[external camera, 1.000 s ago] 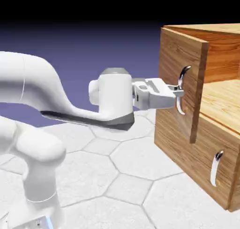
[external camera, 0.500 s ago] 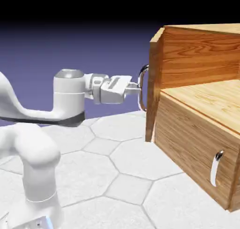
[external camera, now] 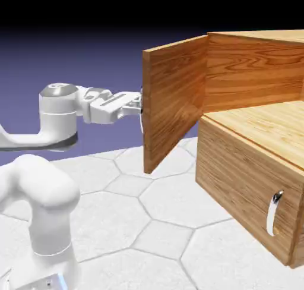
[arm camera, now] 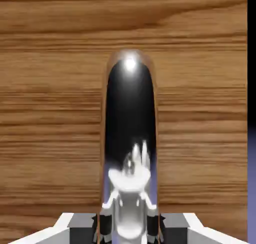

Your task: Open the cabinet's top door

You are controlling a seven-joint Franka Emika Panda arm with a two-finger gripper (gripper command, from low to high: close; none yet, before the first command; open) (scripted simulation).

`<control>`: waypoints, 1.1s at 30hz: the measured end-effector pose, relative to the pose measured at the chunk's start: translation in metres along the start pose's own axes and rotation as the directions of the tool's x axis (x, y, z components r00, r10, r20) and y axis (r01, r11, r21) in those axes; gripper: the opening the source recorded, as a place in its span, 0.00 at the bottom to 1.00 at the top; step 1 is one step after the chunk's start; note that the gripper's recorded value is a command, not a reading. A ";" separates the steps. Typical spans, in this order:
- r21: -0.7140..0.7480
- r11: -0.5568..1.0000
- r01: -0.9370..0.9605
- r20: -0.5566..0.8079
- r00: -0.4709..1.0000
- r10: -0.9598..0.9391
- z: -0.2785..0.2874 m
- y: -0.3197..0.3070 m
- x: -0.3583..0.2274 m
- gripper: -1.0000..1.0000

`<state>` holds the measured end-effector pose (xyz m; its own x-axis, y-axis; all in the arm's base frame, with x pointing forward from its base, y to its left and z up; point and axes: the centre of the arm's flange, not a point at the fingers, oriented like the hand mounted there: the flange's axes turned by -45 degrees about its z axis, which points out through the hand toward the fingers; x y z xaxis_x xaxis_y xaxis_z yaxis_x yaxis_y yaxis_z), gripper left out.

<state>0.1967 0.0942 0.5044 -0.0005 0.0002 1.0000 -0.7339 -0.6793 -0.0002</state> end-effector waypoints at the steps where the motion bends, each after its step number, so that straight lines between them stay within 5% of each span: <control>1: -0.015 1.000 0.000 0.000 1.000 0.000 -0.007 -0.002 0.000 0.00; 33: -0.557 0.830 0.000 0.001 1.000 0.000 -0.254 -0.167 0.000 0.00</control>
<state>0.1465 0.3944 0.5045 -0.0003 -0.0006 1.0000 -0.9879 -0.1552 -0.0003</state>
